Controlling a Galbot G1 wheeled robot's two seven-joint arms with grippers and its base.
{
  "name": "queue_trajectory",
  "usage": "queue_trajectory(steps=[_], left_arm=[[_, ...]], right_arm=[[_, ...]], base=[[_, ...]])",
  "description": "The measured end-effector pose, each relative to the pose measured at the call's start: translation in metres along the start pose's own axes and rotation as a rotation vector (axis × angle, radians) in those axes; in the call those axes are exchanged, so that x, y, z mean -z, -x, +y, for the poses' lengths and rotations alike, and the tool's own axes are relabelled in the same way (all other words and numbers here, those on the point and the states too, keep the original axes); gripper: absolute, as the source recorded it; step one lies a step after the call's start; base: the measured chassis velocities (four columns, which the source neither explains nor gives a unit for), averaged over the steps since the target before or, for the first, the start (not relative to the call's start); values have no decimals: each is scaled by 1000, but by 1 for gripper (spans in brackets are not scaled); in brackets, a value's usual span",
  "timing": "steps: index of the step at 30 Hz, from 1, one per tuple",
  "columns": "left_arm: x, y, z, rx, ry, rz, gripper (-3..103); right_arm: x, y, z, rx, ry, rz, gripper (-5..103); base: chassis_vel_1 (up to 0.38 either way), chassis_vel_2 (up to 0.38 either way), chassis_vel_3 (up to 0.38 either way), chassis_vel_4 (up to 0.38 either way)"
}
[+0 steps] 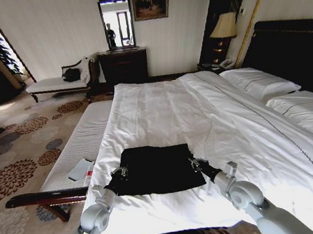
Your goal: Fold the clothes on the bed.
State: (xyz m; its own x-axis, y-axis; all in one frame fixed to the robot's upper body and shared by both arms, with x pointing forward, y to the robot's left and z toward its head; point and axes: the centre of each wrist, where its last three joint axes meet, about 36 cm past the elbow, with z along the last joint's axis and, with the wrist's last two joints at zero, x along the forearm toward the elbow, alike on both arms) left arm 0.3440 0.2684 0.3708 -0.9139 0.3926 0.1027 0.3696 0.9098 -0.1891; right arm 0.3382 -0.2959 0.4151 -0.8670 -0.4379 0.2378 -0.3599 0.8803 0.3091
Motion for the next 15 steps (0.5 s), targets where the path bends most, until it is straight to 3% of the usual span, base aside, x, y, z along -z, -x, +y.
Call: queue_trajectory(steps=[15], left_arm=[[-5, -10, -3, -15, 33, 24, 3]], right_arm=[[-14, -10, 2, 4, -21, 20, 1]], base=[[0, 0, 0, 0]])
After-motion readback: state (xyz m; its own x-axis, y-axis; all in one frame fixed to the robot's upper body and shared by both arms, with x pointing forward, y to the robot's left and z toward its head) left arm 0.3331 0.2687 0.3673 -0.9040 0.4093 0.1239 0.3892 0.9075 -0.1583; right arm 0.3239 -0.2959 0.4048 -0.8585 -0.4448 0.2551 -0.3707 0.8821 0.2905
